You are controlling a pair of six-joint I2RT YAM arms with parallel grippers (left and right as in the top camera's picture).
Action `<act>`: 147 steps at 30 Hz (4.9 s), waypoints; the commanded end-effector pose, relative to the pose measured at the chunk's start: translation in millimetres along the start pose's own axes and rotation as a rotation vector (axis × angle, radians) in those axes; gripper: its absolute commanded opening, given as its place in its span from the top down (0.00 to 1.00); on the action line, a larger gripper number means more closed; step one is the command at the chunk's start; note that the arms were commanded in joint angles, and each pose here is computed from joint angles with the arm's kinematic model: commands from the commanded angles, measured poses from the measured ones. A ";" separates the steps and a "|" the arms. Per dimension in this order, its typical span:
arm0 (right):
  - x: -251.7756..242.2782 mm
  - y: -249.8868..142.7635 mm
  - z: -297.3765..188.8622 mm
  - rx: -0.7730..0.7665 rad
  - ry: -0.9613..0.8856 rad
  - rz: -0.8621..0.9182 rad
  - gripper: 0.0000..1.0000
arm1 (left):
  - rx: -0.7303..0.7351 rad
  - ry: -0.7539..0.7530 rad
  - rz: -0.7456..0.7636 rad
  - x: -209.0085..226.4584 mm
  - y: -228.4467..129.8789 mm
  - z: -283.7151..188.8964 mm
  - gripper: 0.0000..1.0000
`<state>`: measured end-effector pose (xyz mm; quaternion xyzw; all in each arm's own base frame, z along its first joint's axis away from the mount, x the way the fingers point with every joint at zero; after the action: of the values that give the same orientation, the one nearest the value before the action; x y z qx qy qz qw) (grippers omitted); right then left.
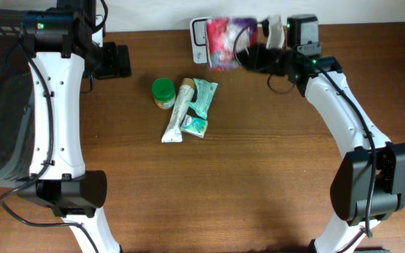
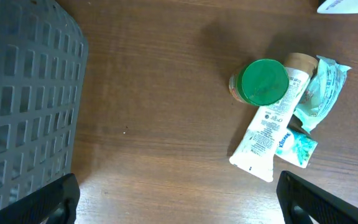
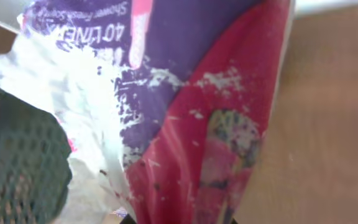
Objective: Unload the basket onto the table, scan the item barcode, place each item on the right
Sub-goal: 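Hold the purple-red pack up against the scanner face, then carry the purple-red pack to the right table edge and release it, then move the right gripper to the green Kleenex pack and grasp it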
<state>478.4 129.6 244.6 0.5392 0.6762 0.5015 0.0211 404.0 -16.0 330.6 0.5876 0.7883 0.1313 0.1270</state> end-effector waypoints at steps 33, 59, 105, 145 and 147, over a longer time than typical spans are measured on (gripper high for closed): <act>0.9 -34.1 138.9 -0.187 -0.074 0.403 0.96 | 0.007 0.006 -0.007 0.1 -0.4 2.5 0.01; -165.2 27.4 -89.5 -0.303 -0.322 0.600 0.96 | 0.007 0.006 -0.007 0.1 -0.4 2.5 0.01; -22.7 -65.3 -44.7 0.348 -0.204 0.179 0.67 | 0.007 0.006 -0.007 0.0 -0.4 2.5 0.01; 44.1 -199.2 119.2 0.622 -0.083 -0.076 0.60 | 0.006 0.006 -0.007 0.0 -0.3 2.4 0.01; 44.4 -207.9 111.0 0.683 -0.097 -0.049 0.67 | 0.007 0.006 -0.007 0.1 -0.4 2.4 0.01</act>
<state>393.3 249.0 72.1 0.5233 0.8138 0.2406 -0.0781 404.1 -16.1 330.5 0.5876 0.7883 0.1310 0.1269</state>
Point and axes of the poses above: each gripper's point midway between its finger pads, its own z axis out along the fingers, its own x axis along the line the jaws close on, y = z × x, the point moved 6 cm from there along -z, back along the fingers, and after that the axes turned 10 degrees about -z, right-handed, at the moved point
